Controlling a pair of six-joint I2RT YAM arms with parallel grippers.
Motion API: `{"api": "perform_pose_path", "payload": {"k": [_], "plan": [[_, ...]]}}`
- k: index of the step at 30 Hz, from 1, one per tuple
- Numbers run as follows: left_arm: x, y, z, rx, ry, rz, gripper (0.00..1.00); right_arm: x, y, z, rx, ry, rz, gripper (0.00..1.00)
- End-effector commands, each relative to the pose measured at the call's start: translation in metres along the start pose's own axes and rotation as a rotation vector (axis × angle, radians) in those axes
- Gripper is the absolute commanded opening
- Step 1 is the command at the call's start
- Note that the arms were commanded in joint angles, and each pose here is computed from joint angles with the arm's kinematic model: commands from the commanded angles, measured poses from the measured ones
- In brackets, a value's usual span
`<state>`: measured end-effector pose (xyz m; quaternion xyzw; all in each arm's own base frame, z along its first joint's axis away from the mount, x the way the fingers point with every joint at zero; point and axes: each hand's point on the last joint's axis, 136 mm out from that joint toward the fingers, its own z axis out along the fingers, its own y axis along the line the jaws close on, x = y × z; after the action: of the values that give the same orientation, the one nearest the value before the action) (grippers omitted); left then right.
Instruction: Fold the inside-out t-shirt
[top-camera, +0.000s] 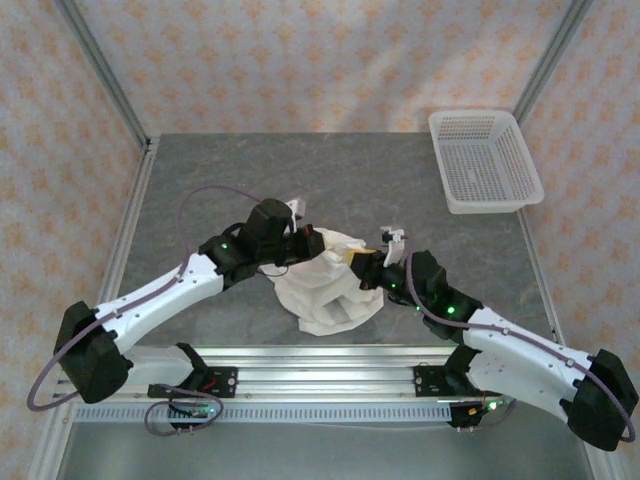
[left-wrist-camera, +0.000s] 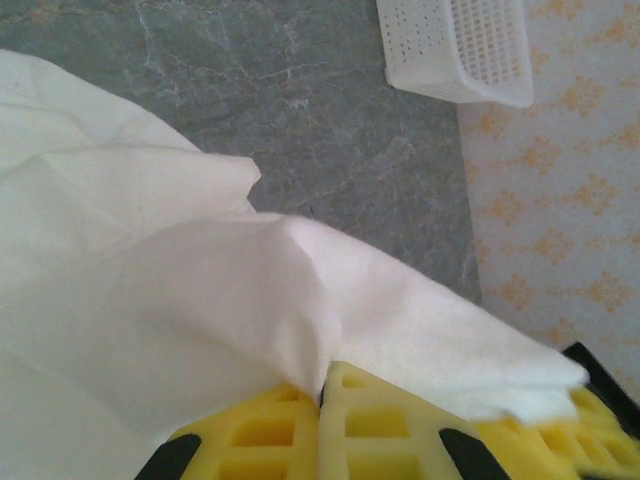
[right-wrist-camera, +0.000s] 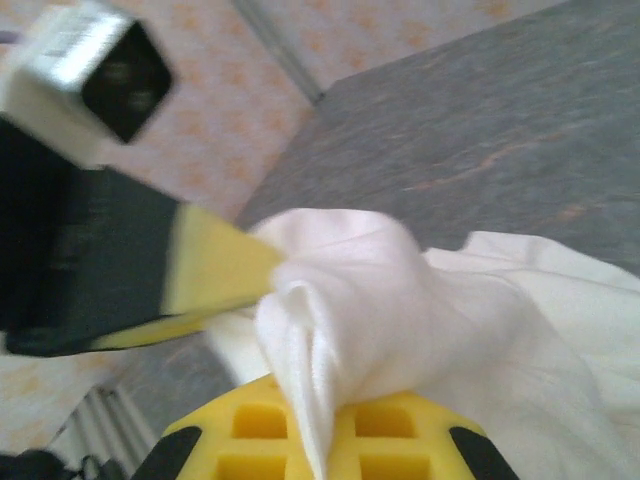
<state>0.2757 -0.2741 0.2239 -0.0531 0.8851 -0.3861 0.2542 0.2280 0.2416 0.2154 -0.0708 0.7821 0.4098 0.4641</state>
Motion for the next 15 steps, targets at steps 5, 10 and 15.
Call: {"api": "perform_pose_path", "payload": {"k": [5,10,15], "plan": [[-0.04,-0.058,-0.068,0.12,-0.148,0.097,0.0,0.08,-0.067,-0.009,0.188,0.222,-0.118,0.05],[-0.034,-0.061,-0.061,0.139,-0.109,0.097,0.0,0.056,-0.036,-0.014,0.103,0.195,-0.191,0.35],[-0.029,-0.057,-0.052,0.139,-0.085,0.085,0.0,0.013,-0.002,-0.017,0.044,0.095,-0.397,0.46]]}}
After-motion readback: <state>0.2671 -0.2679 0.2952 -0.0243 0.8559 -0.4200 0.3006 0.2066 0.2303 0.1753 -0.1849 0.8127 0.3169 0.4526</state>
